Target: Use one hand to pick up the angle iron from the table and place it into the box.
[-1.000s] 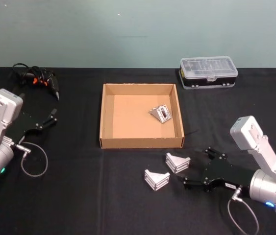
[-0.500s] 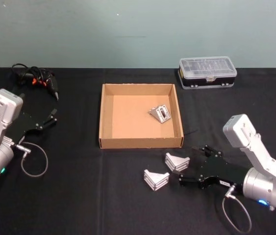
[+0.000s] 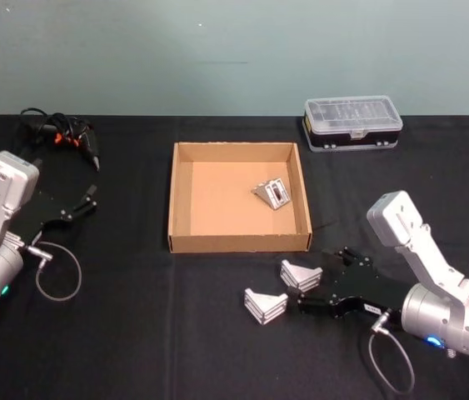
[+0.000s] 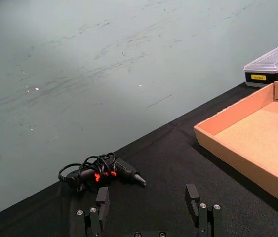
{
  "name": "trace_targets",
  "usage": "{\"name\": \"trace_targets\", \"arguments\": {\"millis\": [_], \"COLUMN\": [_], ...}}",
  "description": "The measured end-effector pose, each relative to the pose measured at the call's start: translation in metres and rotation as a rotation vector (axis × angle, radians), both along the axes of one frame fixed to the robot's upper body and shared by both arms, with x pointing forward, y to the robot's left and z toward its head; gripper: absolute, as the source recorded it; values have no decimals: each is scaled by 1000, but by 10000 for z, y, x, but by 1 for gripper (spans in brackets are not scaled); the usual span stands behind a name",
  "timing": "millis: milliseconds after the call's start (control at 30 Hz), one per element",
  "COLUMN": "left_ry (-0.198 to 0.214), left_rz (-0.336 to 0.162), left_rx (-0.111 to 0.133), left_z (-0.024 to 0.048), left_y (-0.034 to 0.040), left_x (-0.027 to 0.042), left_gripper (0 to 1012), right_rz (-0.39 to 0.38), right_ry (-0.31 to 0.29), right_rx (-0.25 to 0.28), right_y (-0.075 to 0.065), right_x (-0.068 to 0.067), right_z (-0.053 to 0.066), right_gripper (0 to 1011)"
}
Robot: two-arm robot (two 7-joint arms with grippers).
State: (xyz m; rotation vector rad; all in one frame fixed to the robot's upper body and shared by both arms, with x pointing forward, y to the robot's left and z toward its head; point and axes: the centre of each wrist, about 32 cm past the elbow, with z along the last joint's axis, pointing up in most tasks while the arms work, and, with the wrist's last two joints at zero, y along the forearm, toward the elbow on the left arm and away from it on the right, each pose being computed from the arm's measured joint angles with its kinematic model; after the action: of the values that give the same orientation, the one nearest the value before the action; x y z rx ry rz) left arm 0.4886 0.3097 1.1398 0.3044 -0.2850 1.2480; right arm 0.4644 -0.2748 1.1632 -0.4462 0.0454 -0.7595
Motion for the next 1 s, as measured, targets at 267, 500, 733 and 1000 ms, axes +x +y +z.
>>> {"name": "trace_targets", "arguments": {"millis": [267, 500, 733, 1000], "left_ry": [0, 0, 0, 0], "left_rz": [0, 0, 0, 0], "left_rx": [0, 0, 0, 0], "left_z": [0, 0, 0, 0], "left_y": [0, 0, 0, 0], "left_x": [0, 0, 0, 0], "left_gripper": [1011, 1011, 1011, 1011], "right_rz": [-25, -30, -29, -28], "right_ry": [21, 28, 26, 25], "right_rx": [0, 0, 0, 0], "right_y": [22, 29, 26, 25], "right_x": [16, 22, 21, 19], "right_z": [-25, -31, -27, -27], "right_gripper": [1000, 1000, 947, 734]}}
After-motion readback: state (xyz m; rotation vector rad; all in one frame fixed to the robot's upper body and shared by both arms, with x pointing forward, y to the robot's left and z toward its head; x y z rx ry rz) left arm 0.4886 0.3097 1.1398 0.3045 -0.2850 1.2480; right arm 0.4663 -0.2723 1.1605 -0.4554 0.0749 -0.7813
